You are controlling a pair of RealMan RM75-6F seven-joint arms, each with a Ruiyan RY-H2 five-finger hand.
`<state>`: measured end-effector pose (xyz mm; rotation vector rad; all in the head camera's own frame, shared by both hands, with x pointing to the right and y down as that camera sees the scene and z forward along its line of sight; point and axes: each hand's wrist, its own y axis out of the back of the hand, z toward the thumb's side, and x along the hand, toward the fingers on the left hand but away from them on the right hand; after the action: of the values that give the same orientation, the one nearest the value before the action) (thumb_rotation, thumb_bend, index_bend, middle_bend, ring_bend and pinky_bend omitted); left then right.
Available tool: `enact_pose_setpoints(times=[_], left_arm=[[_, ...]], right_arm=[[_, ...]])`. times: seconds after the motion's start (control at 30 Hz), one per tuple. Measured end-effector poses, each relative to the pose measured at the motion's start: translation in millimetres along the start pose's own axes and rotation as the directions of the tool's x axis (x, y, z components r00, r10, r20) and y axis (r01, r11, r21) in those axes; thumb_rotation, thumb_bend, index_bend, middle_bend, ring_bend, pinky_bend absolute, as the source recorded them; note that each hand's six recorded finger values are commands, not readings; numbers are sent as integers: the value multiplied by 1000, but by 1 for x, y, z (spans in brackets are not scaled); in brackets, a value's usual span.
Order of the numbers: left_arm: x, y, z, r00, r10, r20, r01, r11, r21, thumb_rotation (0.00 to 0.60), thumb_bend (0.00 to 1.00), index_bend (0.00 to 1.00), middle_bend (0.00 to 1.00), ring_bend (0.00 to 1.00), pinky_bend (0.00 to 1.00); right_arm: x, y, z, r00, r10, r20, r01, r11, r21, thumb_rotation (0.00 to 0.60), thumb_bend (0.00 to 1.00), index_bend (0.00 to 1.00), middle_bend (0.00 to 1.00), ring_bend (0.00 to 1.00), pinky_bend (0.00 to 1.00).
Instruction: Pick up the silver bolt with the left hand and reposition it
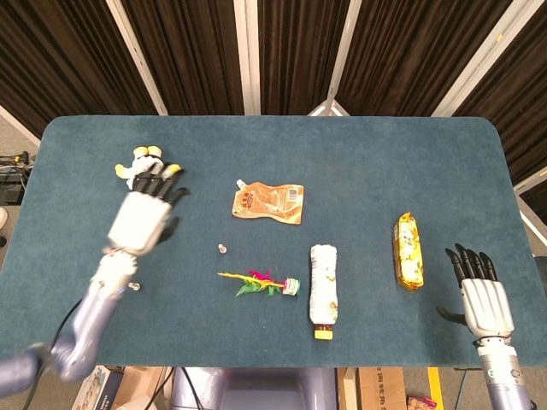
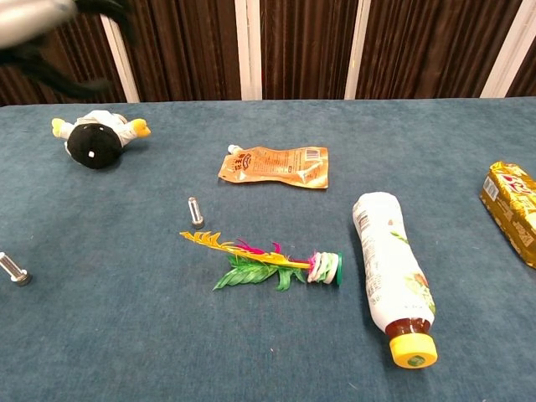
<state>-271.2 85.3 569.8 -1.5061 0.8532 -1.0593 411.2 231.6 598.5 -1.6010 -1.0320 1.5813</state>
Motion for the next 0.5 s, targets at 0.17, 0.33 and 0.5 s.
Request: enact_pose_setpoints(times=[0.17,0.33,0.5], left_arm=[[-76,20,-64,975,28,-222,-28,1000,4,600,361,271,24,0,0],[-143,26,-111,939,-39,-342,37,999,-14,600,328,211,3,0,0],[-187,32,-135,894,-126,-430,122,992,-37,600,329,196,0,0,0]], right_arm=[[0,3,0,1000,-9,-4,9,1000,0,600,115,114,69,62,0],[1,8,-1,999,-31,-6,31,999,7,600,115,112,69,62,0],[3,14,0,998,-54,-20,54,998,14,600,115,111,69,62,0]])
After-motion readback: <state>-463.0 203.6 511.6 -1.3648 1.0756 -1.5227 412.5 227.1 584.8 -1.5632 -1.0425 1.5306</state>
